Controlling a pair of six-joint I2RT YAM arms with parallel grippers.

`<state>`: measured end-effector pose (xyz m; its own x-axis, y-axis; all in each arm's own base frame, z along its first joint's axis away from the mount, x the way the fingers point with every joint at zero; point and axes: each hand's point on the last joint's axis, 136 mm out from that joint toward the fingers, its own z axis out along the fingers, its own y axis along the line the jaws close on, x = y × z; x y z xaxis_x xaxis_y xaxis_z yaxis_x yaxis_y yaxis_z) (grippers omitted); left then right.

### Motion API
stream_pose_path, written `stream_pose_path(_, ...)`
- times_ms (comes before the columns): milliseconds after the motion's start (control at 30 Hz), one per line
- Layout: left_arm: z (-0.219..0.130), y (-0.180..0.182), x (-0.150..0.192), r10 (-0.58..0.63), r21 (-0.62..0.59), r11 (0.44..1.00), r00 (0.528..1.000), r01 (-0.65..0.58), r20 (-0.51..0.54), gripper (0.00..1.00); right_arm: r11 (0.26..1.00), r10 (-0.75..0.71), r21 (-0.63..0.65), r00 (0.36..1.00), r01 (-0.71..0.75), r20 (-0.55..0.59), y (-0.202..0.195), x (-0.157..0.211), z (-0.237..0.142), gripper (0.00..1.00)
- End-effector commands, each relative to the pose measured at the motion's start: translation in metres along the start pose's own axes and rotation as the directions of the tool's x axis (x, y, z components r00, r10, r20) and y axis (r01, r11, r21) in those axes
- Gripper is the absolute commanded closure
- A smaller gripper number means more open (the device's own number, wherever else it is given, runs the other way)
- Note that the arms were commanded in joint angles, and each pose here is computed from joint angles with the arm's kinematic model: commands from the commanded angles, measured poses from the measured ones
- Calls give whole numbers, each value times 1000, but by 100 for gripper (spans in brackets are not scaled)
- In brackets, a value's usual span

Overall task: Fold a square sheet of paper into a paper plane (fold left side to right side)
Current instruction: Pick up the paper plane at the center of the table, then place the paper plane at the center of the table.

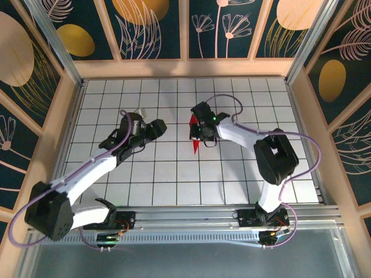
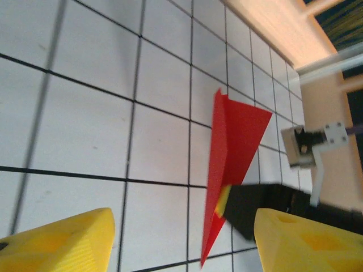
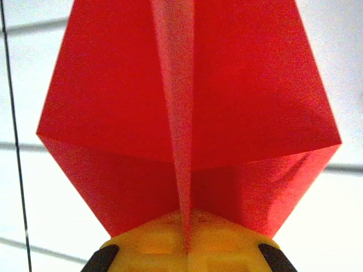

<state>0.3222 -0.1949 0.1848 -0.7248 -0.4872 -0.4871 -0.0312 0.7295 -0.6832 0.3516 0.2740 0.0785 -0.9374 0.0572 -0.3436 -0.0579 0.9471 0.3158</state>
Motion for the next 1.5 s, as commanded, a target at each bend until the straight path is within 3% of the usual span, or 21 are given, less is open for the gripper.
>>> stream_pose_path(0, -18, 47, 15, 64, -198, 978, 998, -68, -28, 33, 994, -32, 107, 998, 37, -48, -27, -16, 11, 100)
stream_pose_path(400, -23, 79, 41, 74, -264, 960, 992, -98, -100, 33, 964, -46, 254, 989, 80, -137, -49, -71, 67, 100)
stream_pose_path(633, -13, 79, 46, 74, -255, 961, 988, -106, -133, 33, 968, -45, 236, 986, 83, -163, -46, -75, 82, 99)
stream_pose_path(1133, -8, 82, 48, 70, -268, 958, 987, -107, -142, 33, 969, -36, 234, 984, 77, -177, -58, -67, 90, 69)
stream_pose_path(1467, -6, 71, 35, 96, -257, 959, 989, -123, -115, 31, 970, -72, 216, 984, 107, -162, -51, -69, 72, 55)
